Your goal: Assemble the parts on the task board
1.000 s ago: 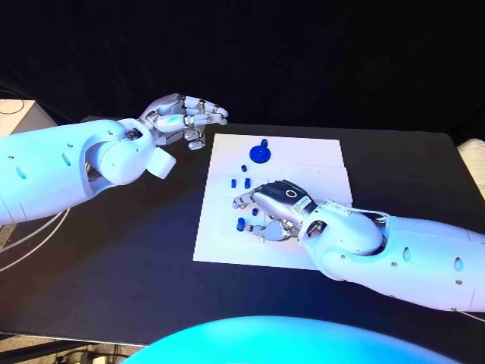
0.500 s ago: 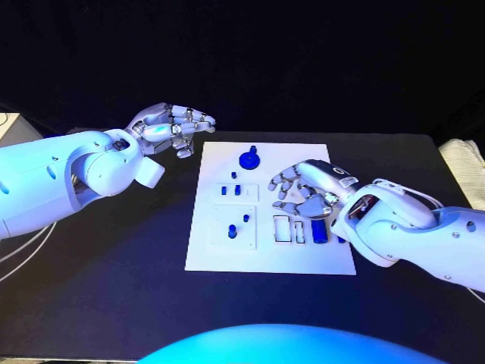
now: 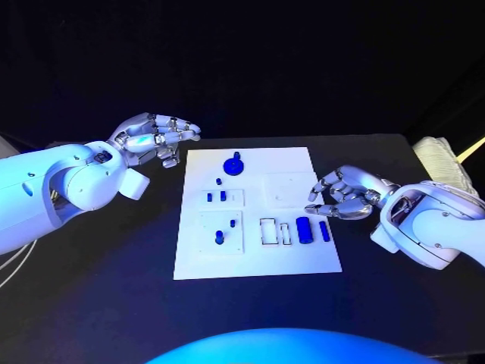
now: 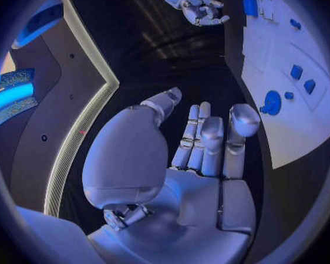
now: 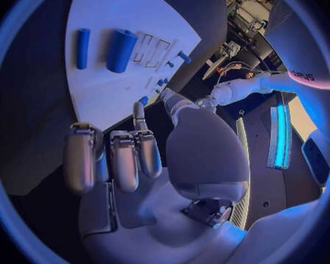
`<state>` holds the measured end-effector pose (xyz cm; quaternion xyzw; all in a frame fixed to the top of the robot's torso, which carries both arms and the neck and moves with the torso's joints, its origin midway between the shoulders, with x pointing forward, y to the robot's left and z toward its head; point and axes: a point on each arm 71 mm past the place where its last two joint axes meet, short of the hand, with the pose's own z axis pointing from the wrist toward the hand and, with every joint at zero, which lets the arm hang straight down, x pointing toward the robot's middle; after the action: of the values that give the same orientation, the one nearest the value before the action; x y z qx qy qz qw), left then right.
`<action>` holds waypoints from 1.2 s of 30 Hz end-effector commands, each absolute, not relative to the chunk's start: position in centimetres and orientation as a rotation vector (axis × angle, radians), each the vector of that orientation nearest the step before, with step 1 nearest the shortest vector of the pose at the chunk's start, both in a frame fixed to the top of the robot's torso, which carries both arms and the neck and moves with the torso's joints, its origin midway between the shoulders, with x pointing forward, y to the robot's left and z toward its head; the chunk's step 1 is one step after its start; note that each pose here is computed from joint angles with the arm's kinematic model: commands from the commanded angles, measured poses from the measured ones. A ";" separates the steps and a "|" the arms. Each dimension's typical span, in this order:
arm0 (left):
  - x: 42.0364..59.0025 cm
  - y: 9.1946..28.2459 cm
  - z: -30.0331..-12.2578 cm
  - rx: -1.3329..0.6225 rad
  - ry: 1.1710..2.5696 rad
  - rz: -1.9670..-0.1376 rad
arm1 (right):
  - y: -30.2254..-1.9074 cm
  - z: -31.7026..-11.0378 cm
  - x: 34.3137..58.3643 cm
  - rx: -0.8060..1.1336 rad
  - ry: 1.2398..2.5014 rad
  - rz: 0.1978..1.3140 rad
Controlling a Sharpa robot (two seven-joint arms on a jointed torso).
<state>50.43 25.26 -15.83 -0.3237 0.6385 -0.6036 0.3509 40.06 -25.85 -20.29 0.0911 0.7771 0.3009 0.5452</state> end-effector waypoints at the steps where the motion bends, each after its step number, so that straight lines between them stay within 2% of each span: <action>1: 50.3 25.1 -15.9 -0.836 1.653 -1.587 | -26.3 -21.0 39.5 0.175 1.906 0.594; 5: 50.2 25.1 -16.0 -0.838 1.654 -1.586 | -26.9 -21.9 38.8 0.161 1.913 0.508; 9: 50.2 25.1 -16.0 -0.839 1.654 -1.586 | -26.9 -22.7 38.4 0.158 1.917 0.470; 36: 50.0 25.3 -16.0 -0.841 1.656 -1.585 | -23.8 -26.2 39.3 0.138 1.992 0.397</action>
<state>50.12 25.48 -16.05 -0.3258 0.6392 -0.6028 0.3491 39.30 -23.89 -25.88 0.0674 0.8260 0.1817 0.5293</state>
